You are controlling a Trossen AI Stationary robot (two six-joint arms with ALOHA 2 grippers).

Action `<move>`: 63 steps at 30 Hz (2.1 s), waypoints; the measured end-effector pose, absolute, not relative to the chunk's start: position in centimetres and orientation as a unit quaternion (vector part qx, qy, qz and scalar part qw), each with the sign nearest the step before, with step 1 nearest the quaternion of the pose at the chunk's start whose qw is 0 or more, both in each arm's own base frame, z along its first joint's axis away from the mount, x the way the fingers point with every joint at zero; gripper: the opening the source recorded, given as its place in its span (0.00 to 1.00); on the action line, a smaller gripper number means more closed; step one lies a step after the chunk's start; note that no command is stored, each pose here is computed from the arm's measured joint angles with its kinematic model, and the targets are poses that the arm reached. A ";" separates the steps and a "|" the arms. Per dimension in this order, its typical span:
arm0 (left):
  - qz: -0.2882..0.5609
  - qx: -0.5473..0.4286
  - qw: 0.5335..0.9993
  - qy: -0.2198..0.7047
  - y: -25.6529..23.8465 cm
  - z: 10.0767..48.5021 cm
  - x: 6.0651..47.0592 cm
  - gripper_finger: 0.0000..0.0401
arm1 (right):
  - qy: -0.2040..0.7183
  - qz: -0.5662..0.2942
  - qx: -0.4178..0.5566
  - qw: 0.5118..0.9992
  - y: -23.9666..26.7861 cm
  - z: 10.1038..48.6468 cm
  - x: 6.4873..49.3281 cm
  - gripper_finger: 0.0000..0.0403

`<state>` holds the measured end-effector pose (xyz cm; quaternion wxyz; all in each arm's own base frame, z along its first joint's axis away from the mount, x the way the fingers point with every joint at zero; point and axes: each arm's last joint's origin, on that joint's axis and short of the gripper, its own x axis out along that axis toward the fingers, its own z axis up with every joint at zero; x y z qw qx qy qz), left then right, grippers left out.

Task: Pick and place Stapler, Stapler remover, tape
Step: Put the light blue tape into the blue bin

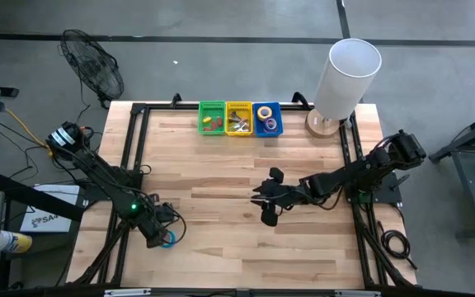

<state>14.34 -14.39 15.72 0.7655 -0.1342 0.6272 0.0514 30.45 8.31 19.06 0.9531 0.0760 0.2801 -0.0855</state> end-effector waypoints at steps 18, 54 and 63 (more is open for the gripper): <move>0.031 -0.138 0.779 0.611 -15.3 18.2 15.3 0.45 | 0.272 -0.092 0.101 0.953 9.6 19.1 30.1 0.44; 0.053 -0.103 0.750 0.651 -16.2 15.2 16.0 0.14 | 0.256 -0.090 0.112 0.956 11.5 19.3 29.4 0.44; 0.078 -0.006 0.831 0.551 -16.0 15.8 17.0 0.08 | 0.240 -0.127 0.093 0.958 11.3 19.3 29.5 0.44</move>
